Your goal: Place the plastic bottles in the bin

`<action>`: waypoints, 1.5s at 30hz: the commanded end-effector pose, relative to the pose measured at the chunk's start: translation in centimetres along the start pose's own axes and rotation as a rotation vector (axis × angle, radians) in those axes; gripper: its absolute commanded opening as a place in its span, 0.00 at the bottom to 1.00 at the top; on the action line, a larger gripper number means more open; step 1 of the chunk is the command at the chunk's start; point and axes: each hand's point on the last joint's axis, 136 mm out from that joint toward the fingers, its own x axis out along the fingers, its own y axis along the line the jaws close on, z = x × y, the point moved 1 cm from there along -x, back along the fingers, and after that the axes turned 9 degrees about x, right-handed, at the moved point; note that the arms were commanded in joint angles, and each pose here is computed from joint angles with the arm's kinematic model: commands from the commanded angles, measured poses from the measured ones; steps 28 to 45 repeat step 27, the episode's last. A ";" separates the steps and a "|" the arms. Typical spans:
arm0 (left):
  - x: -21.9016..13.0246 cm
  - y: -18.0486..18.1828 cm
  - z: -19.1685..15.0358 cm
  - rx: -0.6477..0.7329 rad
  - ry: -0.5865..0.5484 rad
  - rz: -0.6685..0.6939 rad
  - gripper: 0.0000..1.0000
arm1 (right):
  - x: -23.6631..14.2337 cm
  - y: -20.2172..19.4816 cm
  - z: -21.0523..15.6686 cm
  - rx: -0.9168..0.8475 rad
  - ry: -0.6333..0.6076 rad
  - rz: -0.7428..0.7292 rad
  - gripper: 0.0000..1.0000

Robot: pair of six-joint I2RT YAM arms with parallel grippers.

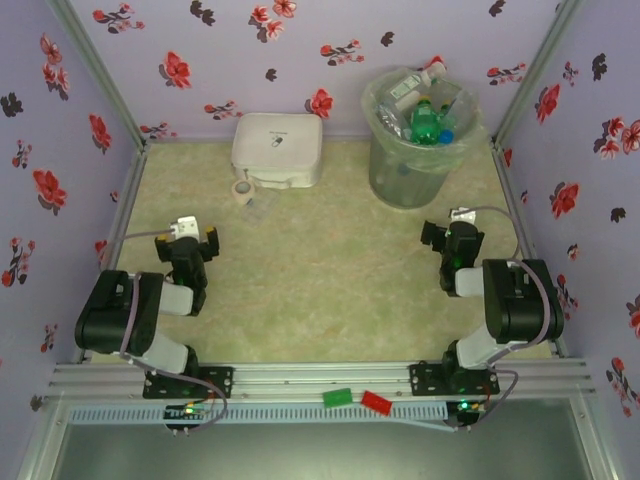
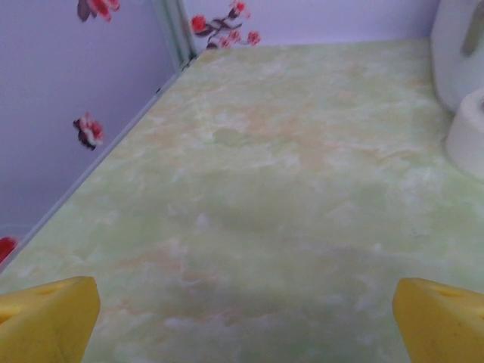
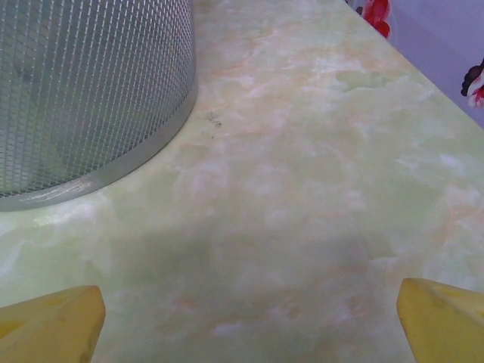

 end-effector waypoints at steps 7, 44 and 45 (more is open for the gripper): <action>0.4 -0.8 1.5 0.027 -0.085 -0.052 1.00 | -0.1 0.7 1.7 0.028 -0.073 0.022 1.00; 2.4 0.0 1.5 -0.014 0.010 -0.039 1.00 | -0.2 0.6 1.6 0.027 -0.075 0.021 1.00; 2.4 0.0 1.5 -0.014 0.010 -0.039 1.00 | -0.2 0.6 1.6 0.027 -0.075 0.021 1.00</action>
